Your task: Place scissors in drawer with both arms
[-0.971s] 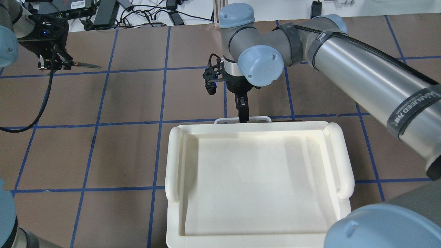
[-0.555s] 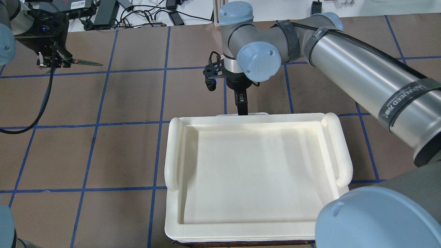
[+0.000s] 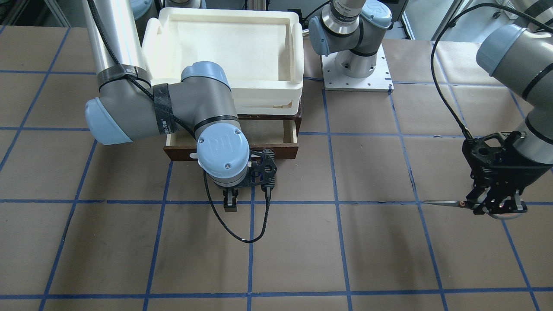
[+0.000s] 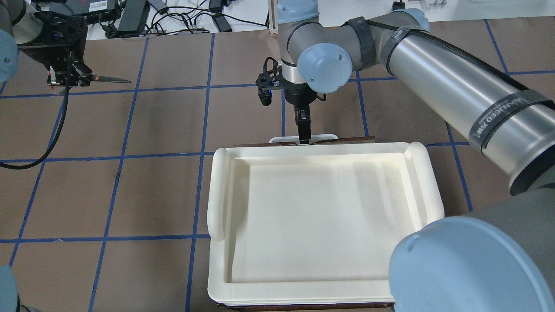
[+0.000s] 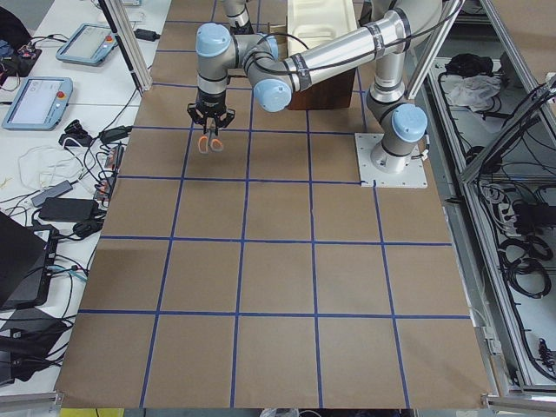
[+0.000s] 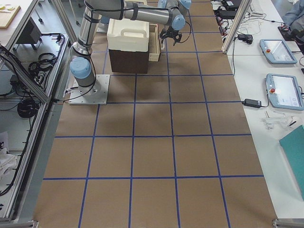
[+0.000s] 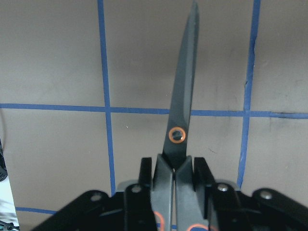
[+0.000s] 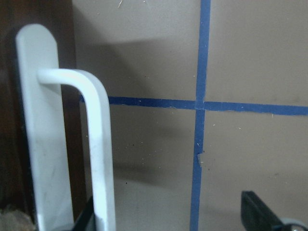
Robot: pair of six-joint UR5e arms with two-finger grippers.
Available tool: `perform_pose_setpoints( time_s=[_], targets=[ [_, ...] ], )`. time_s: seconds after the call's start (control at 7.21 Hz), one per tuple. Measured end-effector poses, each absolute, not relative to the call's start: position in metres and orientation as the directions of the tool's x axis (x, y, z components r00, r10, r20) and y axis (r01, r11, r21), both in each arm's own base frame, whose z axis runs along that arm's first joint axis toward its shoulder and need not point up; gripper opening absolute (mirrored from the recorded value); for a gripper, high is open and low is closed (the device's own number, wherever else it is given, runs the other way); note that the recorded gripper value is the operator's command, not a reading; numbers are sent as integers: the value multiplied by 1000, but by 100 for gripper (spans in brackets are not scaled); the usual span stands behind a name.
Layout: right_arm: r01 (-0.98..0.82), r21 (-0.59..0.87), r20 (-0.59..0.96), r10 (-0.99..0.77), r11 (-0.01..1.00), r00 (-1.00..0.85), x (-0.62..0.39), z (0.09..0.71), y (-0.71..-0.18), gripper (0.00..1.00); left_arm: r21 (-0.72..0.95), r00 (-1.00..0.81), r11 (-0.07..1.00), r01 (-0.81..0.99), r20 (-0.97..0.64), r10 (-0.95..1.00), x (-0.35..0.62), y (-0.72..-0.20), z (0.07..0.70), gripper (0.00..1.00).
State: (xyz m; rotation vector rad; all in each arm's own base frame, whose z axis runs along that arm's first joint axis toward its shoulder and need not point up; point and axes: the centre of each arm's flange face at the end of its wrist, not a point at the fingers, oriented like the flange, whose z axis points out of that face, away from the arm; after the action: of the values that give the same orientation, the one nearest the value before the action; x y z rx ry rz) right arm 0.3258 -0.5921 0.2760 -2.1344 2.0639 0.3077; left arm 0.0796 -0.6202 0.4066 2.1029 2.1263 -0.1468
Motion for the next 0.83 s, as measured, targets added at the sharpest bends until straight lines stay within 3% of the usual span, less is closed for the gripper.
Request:
perform_pose_setpoints(
  time_s=[0.83],
  targets=[
    [-1000, 11, -233, -972, -27, 24, 322, 279, -619, 100, 43, -9, 17, 999, -176, 984, 81, -620, 409, 0]
  ],
)
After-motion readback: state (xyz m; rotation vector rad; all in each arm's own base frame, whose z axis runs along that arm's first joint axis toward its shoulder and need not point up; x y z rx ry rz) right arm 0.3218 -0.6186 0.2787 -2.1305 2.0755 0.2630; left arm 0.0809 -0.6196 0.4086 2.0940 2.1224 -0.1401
